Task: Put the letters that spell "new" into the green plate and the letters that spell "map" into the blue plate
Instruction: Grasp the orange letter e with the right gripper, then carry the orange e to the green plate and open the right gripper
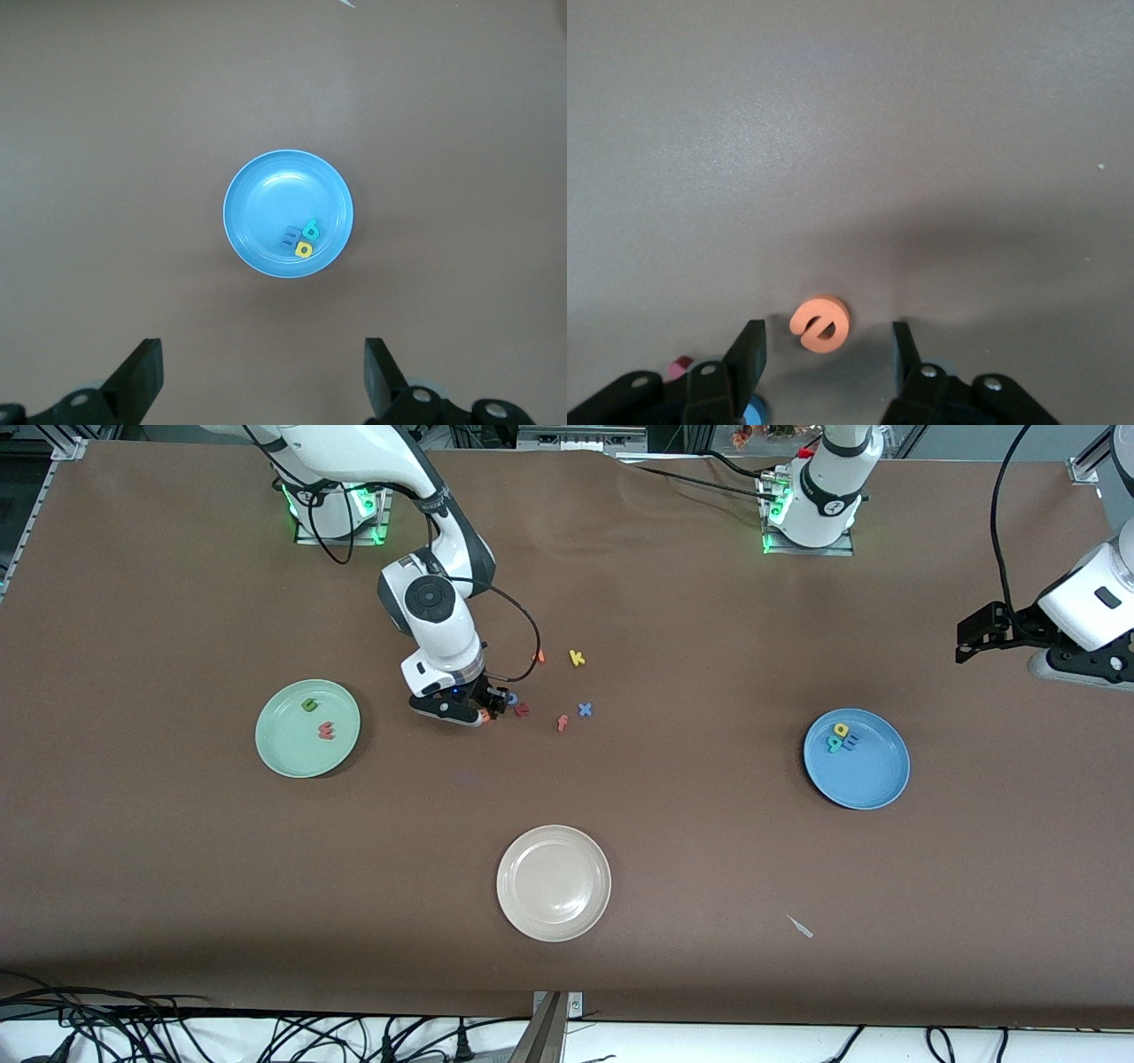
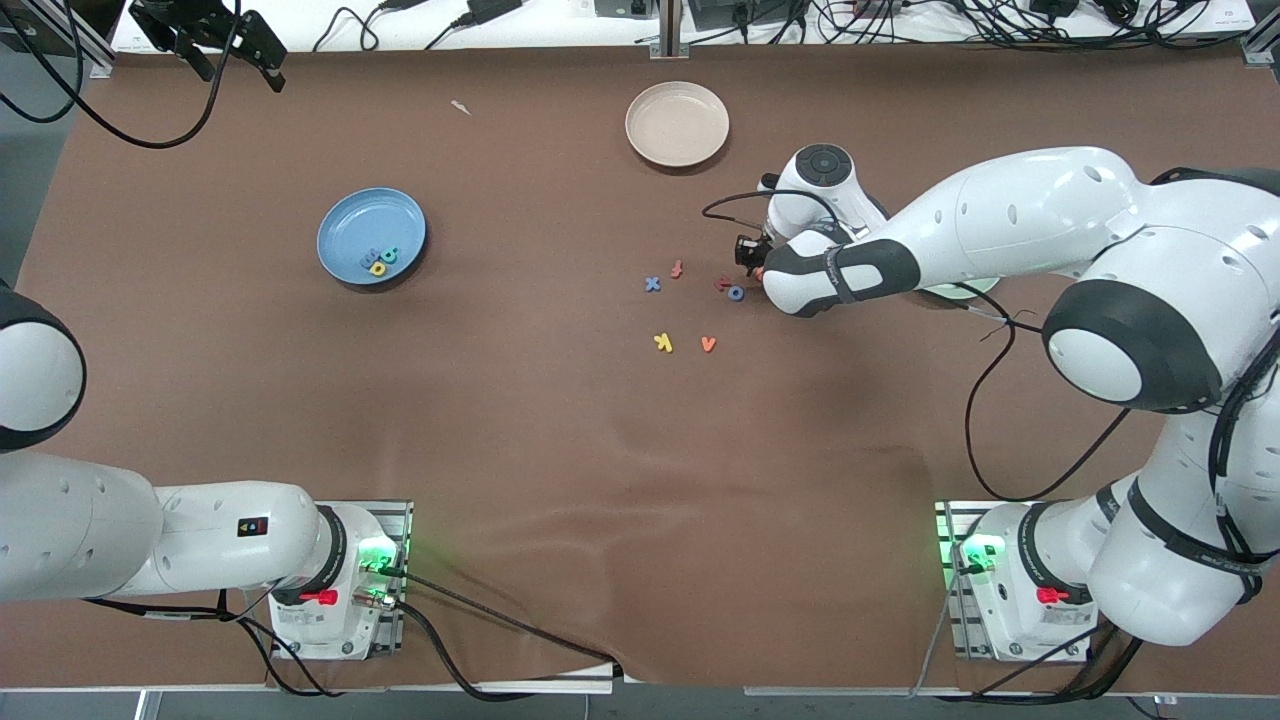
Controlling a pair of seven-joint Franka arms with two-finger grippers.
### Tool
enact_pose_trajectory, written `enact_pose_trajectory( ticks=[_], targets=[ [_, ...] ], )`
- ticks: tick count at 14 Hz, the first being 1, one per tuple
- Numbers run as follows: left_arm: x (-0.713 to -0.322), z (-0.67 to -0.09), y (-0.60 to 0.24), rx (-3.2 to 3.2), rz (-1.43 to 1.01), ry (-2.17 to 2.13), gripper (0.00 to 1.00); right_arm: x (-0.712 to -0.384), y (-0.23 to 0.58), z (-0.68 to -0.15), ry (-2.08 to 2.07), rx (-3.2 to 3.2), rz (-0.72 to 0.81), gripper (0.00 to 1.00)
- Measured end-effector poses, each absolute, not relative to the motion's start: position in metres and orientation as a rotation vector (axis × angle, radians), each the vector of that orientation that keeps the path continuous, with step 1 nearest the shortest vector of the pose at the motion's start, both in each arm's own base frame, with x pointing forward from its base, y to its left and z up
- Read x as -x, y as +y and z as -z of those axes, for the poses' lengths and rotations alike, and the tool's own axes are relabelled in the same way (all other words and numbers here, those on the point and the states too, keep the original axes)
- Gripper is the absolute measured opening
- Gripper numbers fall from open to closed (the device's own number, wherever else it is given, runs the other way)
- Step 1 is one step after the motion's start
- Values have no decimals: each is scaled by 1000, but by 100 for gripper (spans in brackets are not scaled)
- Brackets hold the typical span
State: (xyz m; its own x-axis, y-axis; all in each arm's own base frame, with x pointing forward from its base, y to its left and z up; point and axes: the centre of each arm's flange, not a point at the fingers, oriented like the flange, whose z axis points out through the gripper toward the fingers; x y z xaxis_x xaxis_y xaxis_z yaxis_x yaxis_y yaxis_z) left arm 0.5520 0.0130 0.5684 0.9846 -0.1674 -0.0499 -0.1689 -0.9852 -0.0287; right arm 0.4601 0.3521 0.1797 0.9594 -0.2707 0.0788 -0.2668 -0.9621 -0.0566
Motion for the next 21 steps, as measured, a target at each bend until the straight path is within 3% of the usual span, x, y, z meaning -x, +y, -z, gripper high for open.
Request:
enact_pose_trajectory(
  ticks=[5,6,8,10,21],
  targets=[
    [-552,-569,13,3097,-73,262,100,-458,357,-173,414,3066,139,63],
    [-552,-569,13,3097,-73,262,100,-458,357,-173,414,3066,139,59],
    [-552,-569,13,3097,-73,262,100,-459,359,-174,410,3057,151,38],
    [-552,-568,13,3097,-74,263,100,-459,360,-175,408,3055,155,32],
    [-553,-567,13,3097,-76,263,100,-461,359,-177,395,3060,156,30]
  ],
)
